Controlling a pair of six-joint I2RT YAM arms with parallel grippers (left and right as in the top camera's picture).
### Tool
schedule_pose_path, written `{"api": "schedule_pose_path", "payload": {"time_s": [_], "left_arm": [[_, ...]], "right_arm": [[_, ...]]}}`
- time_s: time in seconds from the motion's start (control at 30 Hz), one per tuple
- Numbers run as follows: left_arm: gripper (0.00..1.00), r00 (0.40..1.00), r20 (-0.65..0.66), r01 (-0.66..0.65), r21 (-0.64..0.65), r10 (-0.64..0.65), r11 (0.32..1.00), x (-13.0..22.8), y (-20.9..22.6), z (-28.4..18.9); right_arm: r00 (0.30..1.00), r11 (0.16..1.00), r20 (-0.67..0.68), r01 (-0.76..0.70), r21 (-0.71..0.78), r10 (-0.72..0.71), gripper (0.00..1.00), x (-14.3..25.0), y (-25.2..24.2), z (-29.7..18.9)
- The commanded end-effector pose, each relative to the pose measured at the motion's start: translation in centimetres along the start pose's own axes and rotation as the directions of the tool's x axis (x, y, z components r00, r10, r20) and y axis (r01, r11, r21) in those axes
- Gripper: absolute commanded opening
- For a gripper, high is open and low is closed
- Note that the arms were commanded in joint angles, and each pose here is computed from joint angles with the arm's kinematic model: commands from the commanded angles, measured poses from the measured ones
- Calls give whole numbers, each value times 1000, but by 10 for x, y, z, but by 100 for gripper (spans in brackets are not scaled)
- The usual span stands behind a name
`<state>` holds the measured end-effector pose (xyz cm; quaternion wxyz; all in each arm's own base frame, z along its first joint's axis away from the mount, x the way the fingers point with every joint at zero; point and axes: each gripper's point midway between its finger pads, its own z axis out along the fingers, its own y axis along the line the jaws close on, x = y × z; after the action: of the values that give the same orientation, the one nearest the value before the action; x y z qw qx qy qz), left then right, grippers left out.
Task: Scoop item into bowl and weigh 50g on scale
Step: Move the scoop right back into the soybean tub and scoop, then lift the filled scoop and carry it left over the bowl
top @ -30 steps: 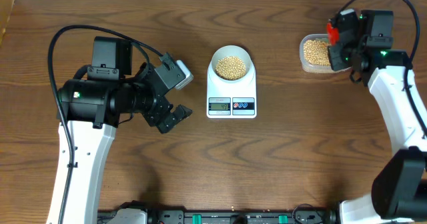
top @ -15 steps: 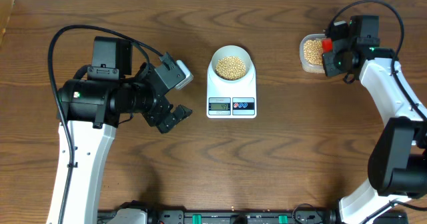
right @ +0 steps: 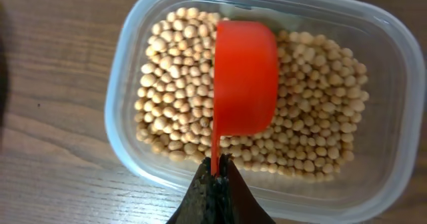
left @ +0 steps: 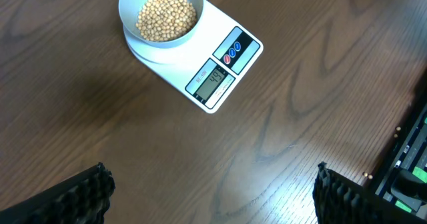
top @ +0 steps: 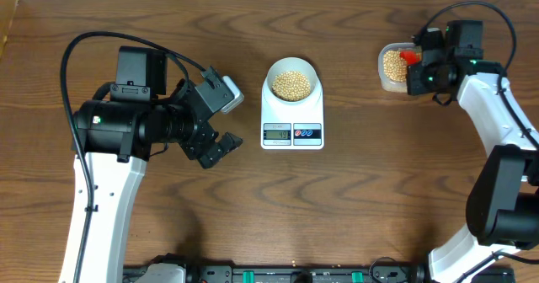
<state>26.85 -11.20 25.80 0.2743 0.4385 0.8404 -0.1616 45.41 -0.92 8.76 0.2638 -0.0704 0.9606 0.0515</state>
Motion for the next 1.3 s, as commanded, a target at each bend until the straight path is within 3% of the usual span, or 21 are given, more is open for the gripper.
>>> {"api": "schedule_pose_path", "payload": {"time_s": [0.0,0.73,1.0,1.27], "left_arm": [[98,1000,22,3,-5,-3,1000,-6,1,-6],[98,1000,22,3,-5,-3,1000,-6,1,-6],[98,1000,22,3,-5,-3,1000,-7,1,-6],[98,1000,22,3,-5,-3,1000,-7,1,-6]], "right_arm": [[993,993,12,-113,-25,114,1,0,-9,-4],[943,853,92,-244,-460,320,1,-13,-15,-45],[943,701,127,-136,-700,309,1,-31,31,-73],[970,626,148,-4,-780,191,1,-41,100,-76]]}}
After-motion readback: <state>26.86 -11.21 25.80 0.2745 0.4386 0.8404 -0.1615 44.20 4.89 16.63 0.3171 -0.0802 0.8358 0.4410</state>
